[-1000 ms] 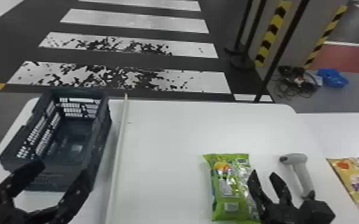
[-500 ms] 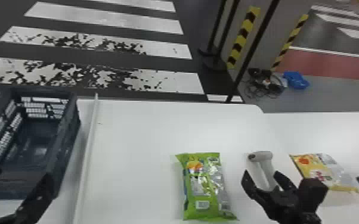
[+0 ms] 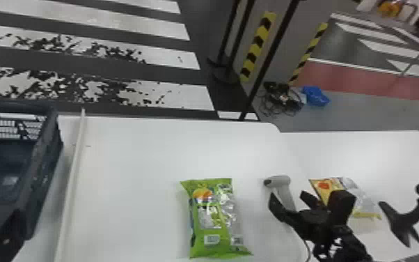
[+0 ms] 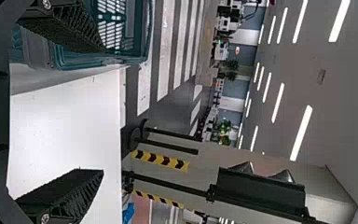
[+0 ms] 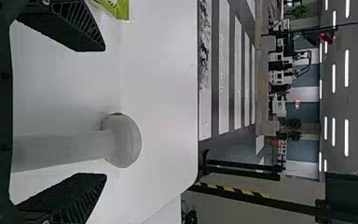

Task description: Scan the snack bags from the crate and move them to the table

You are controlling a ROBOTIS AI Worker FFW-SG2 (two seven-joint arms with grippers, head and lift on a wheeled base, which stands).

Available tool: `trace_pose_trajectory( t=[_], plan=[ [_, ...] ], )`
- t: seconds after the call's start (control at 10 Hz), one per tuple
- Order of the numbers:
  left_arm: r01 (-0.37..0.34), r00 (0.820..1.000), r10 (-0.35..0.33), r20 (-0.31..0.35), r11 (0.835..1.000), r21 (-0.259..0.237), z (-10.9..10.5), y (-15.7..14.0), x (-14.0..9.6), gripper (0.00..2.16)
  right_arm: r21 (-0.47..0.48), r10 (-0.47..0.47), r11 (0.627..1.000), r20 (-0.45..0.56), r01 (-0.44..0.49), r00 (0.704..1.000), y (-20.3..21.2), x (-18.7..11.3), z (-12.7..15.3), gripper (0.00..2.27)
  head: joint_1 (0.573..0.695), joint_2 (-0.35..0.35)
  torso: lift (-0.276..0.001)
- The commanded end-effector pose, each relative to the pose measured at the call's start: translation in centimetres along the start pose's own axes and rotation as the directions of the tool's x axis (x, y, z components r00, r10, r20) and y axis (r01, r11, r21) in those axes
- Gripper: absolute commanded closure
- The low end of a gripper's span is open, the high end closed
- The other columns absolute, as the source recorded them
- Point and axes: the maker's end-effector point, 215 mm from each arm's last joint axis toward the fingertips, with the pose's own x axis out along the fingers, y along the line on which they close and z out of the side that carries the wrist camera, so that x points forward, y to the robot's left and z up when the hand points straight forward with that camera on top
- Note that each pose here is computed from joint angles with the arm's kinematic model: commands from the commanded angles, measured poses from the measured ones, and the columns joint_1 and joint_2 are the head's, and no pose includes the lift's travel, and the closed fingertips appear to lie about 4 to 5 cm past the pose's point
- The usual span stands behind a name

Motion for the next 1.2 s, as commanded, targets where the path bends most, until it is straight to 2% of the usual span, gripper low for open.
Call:
trace_pose_trajectory(
  t=[0.0, 0.2, 0.5, 0.6, 0.7, 0.8, 1.1],
  plan=[
    [-0.002, 1.000, 0.002, -0.004, 1.000, -0.001, -0.2, -0.1, -0.1, 0.08, 0.014, -0.007, 1.000, -0.029, 0.008, 1.000, -2.0, 1.9, -0.8, 0.02, 0.695, -0.350, -0.095],
    [-0.006, 1.000, 0.006, -0.009, 1.000, 0.000, -0.5, 0.0, -0.2, 0.08, 0.004, 0.008, 1.000, -0.059, -0.007, 0.998, -3.0, 3.1, -1.1, 0.07, 0.695, -0.350, -0.095],
    [-0.002, 1.000, 0.002, -0.011, 1.000, 0.000, -0.5, -0.3, -0.1, 0.08, 0.014, 0.037, 0.999, -0.140, -0.036, 0.989, -2.6, 4.0, -2.7, 0.45, 0.695, -0.350, -0.095],
    [-0.002, 1.000, 0.002, -0.011, 1.000, 0.006, -0.4, -0.3, -0.2, 0.08, 0.032, 0.039, 0.999, -0.186, -0.034, 0.982, -2.7, 3.8, -4.0, 1.37, 0.695, -0.350, -0.095],
    [-0.001, 1.000, 0.001, -0.011, 1.000, 0.008, -0.4, -0.4, -0.2, 0.08, 0.051, 0.043, 0.998, -0.209, -0.033, 0.977, -2.6, 3.7, -4.6, 1.95, 0.695, -0.350, -0.095],
    [0.000, 1.000, 0.000, -0.014, 1.000, 0.006, -0.6, -0.4, -0.2, 0.08, 0.058, 0.045, 0.998, -0.217, -0.034, 0.975, -2.4, 3.5, -4.8, 2.24, 0.695, -0.350, -0.095],
    [0.006, 1.000, -0.006, -0.016, 1.000, 0.010, -0.6, -0.5, 0.0, 0.08, 0.016, 0.011, 1.000, -0.181, -0.008, 0.983, -2.2, 2.1, -3.3, 2.24, 0.695, -0.350, -0.095]
  ],
)
